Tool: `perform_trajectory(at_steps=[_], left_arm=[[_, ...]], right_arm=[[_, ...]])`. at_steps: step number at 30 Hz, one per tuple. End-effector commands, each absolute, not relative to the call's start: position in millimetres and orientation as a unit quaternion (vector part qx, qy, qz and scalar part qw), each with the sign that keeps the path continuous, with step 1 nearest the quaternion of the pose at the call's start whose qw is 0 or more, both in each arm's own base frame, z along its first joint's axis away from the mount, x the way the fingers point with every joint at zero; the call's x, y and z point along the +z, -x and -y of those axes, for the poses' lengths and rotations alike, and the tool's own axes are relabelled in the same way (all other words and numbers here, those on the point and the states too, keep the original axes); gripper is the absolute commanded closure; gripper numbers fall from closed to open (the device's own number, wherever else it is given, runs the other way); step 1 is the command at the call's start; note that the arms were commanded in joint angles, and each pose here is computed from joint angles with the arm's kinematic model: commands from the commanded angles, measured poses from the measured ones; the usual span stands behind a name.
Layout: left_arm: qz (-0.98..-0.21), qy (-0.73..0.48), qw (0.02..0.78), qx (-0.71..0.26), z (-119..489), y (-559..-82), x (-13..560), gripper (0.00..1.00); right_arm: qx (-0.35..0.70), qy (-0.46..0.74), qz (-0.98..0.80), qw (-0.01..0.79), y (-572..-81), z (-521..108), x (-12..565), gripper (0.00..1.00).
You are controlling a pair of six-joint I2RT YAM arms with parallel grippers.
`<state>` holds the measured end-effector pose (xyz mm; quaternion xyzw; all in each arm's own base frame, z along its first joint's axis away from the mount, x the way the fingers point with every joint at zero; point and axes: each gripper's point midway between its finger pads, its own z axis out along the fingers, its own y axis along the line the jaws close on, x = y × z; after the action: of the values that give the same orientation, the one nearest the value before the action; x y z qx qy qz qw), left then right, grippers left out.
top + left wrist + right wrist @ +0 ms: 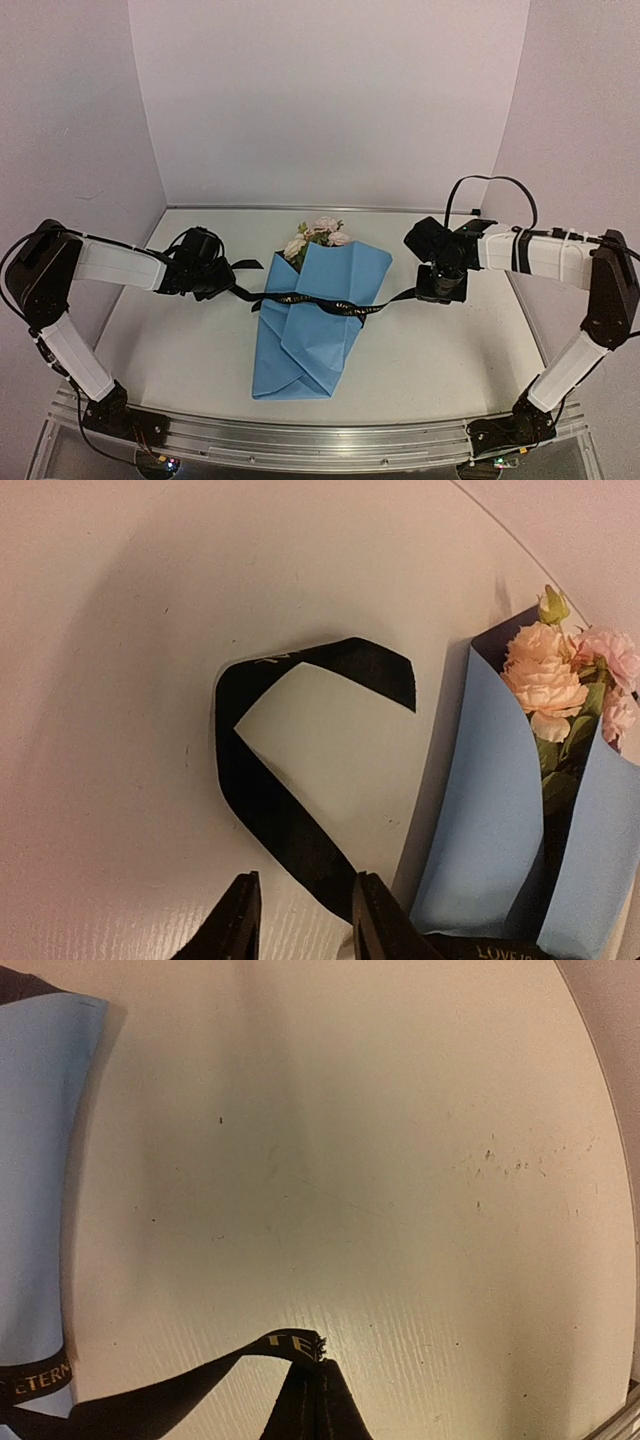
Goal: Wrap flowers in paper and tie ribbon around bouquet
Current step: Tie the ribbon around the folded bouquet.
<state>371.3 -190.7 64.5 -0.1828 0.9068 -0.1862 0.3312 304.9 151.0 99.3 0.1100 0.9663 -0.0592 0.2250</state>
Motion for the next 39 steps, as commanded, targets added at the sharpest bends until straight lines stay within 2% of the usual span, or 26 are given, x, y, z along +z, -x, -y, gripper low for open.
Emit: perform_trajectory(at_steps=[1,5,10,13,19,27,31,32,36,38,39], left_arm=[[-0.886,0.204,0.345,-0.235,196,-386,87,0.63],[-0.877,0.228,0.317,-0.281,203,-385,89,0.49],[-0.879,0.277,0.296,-0.253,188,-393,73,0.43],[-0.892,0.268,0.296,-0.213,179,-415,69,0.43],[-0.928,0.217,0.296,-0.066,155,-440,47,0.47],[-0.947,0.164,0.265,-0.076,173,-447,16,0.47],[-0.95,0.16,0.259,-0.067,173,-449,8,0.57],[-0.951,0.159,0.258,-0.062,172,-450,6,0.62],[-0.951,0.163,0.26,-0.043,165,-449,6,0.93],[-0.946,0.175,0.272,-0.04,158,-445,14,1.0],[-0.943,0.182,0.276,-0.04,153,-441,18,1.0]], right_arm=[[-0.047,-0.106,-0.964,0.237,-318,-162,105,1.0],[-0.044,-0.105,-0.964,0.239,-320,-163,104,1.0],[-0.044,-0.102,-0.964,0.24,-320,-164,103,1.0],[-0.042,-0.101,-0.965,0.24,-320,-164,101,1.0],[-0.027,-0.099,-0.965,0.242,-322,-170,103,1.0],[-0.02,-0.096,-0.965,0.244,-325,-174,103,1.0],[-0.018,-0.096,-0.964,0.248,-327,-175,106,1.0],[-0.019,-0.096,-0.963,0.25,-327,-174,107,1.0],[-0.027,-0.102,-0.959,0.265,-331,-170,113,1.0],[-0.027,-0.109,-0.956,0.272,-334,-165,118,1.0],[-0.029,-0.115,-0.954,0.275,-336,-161,121,1.0]])
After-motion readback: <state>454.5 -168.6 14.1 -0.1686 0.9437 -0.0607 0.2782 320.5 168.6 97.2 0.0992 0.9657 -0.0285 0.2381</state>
